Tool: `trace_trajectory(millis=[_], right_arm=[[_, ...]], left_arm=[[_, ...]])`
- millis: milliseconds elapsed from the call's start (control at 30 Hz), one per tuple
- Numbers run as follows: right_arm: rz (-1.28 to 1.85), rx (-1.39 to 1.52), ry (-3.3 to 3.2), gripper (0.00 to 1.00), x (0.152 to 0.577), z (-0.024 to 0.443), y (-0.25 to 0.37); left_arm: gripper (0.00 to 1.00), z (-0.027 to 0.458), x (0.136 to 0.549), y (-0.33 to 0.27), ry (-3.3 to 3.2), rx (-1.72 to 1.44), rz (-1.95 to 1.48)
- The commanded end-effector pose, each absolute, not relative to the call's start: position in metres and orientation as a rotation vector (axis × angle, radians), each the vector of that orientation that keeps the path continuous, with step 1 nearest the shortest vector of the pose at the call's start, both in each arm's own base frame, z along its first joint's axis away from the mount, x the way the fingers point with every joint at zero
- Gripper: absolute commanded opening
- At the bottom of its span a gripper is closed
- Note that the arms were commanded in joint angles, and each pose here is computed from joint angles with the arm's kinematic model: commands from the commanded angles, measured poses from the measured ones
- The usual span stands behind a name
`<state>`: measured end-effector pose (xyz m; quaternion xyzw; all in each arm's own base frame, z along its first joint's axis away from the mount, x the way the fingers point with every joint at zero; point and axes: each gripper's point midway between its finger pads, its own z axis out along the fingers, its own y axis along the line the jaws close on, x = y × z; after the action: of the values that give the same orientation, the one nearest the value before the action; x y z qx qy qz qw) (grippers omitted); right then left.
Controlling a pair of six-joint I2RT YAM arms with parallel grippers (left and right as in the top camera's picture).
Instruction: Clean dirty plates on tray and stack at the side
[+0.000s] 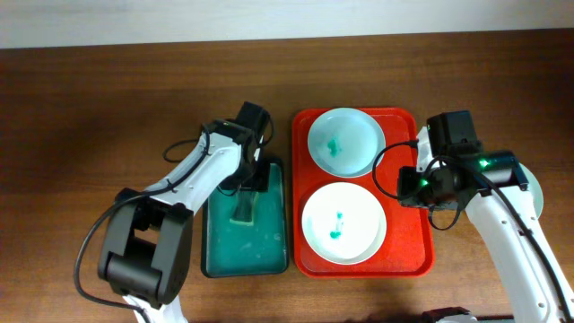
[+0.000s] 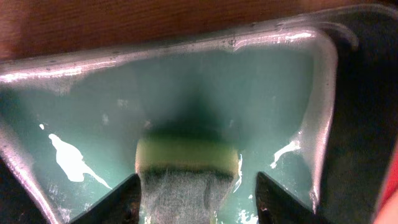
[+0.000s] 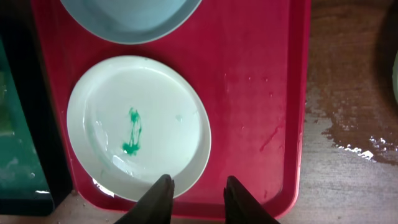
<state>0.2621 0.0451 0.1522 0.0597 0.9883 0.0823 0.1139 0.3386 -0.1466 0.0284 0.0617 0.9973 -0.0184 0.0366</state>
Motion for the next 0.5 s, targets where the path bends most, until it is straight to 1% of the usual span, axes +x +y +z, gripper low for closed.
trace_trajectory(millis=[0, 33, 67, 133, 167, 200, 267, 300, 333, 367, 400, 433, 467], right_arm=[[0.232, 0.164, 2.884, 0.30, 0.264, 0.156, 0.043], [0.233, 0.164, 2.884, 0.30, 0.264, 0.156, 0.043], [0.232, 0.163, 2.884, 0.30, 0.264, 0.156, 0.043], [0.232, 0.164, 2.884, 0.30, 0.264, 0.156, 0.043], [0.232, 0.163, 2.886, 0.30, 0.264, 0.156, 0.043], [0.230, 0.164, 2.889, 0.30, 0.263, 0.156, 0.043], [0.173, 0.175, 2.893, 0.30, 0.262, 0.155, 0.036], [0.159, 0.176, 2.892, 0.30, 0.262, 0.155, 0.034], [0.160, 0.177, 2.895, 0.30, 0.262, 0.155, 0.034], [0.158, 0.179, 2.910, 0.30, 0.258, 0.154, 0.034], [0.155, 0.187, 2.937, 0.30, 0.252, 0.152, 0.034], [0.155, 0.190, 2.963, 0.30, 0.245, 0.151, 0.034], [0.149, 0.198, 2.994, 0.30, 0.238, 0.148, 0.033]], left_arm=[[0.34, 0.004, 0.319, -0.136, 3.091, 0.191, -0.012], [0.08, -0.002, 0.316, -0.134, 3.092, 0.191, -0.011], [0.00, -0.002, 0.316, -0.134, 3.093, 0.191, -0.012], [0.00, 0.007, 0.321, -0.137, 3.085, 0.191, -0.022], [0.02, 0.014, 0.324, -0.138, 3.084, 0.189, -0.022], [0.18, 0.031, 0.328, -0.140, 3.081, 0.189, -0.023], [0.34, 0.064, 0.329, -0.140, 3.096, 0.190, -0.016], [0.40, 0.083, 0.327, -0.139, 3.107, 0.190, -0.009], [0.50, 0.091, 0.324, -0.138, 3.115, 0.191, -0.004], [0.55, 0.095, 0.319, -0.136, 3.129, 0.192, 0.003], [0.57, 0.096, 0.309, -0.132, 3.169, 0.194, 0.026], [0.57, 0.094, 0.301, -0.128, 3.205, 0.197, 0.047], [0.54, 0.090, 0.294, -0.125, 3.228, 0.198, 0.061]])
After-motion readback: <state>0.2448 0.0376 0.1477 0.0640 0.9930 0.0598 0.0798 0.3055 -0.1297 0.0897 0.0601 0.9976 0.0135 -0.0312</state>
